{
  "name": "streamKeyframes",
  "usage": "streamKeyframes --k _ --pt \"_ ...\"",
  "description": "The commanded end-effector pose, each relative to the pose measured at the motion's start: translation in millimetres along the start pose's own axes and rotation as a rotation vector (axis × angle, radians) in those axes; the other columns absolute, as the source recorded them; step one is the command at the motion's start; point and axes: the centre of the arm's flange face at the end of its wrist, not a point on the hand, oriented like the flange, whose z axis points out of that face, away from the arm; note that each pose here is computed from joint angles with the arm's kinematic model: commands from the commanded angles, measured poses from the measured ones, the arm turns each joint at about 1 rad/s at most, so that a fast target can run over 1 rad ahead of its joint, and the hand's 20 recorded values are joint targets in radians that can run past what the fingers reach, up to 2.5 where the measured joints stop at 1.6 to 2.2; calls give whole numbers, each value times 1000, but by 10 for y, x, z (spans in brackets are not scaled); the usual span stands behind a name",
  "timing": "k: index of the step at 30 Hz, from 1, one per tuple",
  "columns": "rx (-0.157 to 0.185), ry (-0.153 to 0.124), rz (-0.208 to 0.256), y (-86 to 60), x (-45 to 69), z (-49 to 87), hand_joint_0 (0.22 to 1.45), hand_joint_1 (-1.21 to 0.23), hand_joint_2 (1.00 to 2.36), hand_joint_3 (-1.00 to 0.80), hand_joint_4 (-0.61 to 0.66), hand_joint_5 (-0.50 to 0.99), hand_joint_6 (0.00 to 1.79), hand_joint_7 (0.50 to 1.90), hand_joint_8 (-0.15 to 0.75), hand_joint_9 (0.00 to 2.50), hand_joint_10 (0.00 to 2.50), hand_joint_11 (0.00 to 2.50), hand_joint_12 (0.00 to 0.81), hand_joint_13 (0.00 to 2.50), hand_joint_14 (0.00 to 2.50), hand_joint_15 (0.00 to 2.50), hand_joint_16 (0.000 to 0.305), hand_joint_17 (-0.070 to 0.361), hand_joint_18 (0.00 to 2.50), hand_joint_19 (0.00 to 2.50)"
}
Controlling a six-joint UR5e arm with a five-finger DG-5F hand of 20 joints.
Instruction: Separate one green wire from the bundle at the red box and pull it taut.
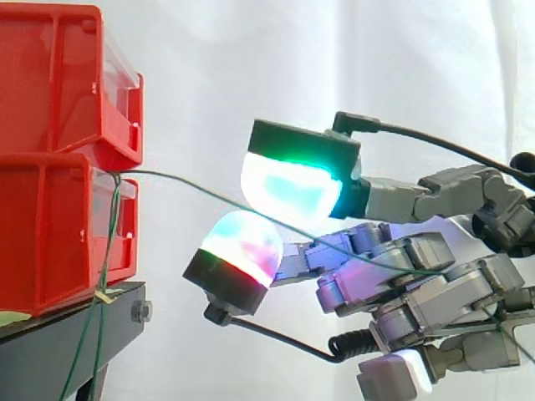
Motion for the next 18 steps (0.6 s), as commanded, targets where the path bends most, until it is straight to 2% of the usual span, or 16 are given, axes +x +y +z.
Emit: streamKeyframes --k 1,9,15,18 --pt "-1 2 1 13 5 -1 562 -666 1000 -500 73 -231 936 898 236 1074 2500 1197 281 1691 1364 941 52 117 1241 800" --pt "3 1 -1 -6 -1 -1 534 -653 1000 -500 80 -220 926 908 239 1152 2500 1250 295 1712 1338 931 53 120 1267 797" --pt "3 -1 -1 -11 -4 -2 485 -637 1000 -500 112 -215 925 910 259 1172 2500 1194 314 1743 1322 913 57 127 1300 774" --pt "1 0 -1 0 -3 -5 454 -658 1000 -500 154 -228 937 850 267 1140 2500 1097 325 1758 1358 890 60 135 1333 748"
